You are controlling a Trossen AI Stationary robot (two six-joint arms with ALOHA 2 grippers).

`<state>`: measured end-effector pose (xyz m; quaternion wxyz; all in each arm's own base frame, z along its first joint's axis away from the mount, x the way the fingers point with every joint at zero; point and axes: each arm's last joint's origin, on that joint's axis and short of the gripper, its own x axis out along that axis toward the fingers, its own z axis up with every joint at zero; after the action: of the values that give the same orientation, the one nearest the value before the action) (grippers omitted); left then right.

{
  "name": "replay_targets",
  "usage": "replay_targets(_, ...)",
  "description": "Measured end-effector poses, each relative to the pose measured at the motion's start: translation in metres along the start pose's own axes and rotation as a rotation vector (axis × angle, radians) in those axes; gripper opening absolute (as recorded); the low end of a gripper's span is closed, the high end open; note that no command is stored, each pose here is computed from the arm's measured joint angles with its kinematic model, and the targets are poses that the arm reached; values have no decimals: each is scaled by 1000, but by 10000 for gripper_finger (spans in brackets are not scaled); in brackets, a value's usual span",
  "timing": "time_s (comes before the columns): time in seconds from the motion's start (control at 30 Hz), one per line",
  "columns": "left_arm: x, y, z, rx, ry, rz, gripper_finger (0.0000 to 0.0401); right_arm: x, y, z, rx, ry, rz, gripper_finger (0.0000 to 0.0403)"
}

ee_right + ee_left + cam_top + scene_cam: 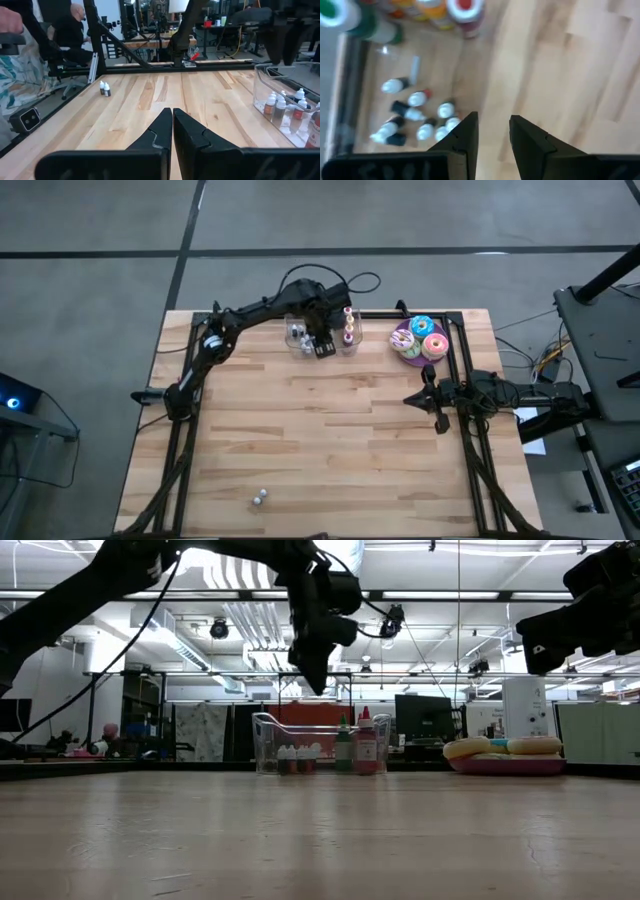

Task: Pick & Place food coloring
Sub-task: Put the small red food coloring bottle into the transparent bin

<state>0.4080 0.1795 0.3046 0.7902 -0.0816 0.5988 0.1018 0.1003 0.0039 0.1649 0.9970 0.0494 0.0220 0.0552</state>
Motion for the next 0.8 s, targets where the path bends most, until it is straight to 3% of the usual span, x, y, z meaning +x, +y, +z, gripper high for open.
replay_targets(0.43,4,-48,-7,80,-2,-97,83,0,0,0,0,0,0,8)
replay_targets(0.8,-1,-94,-61,96,-33,-127,83,0,0,0,0,-1,1,8)
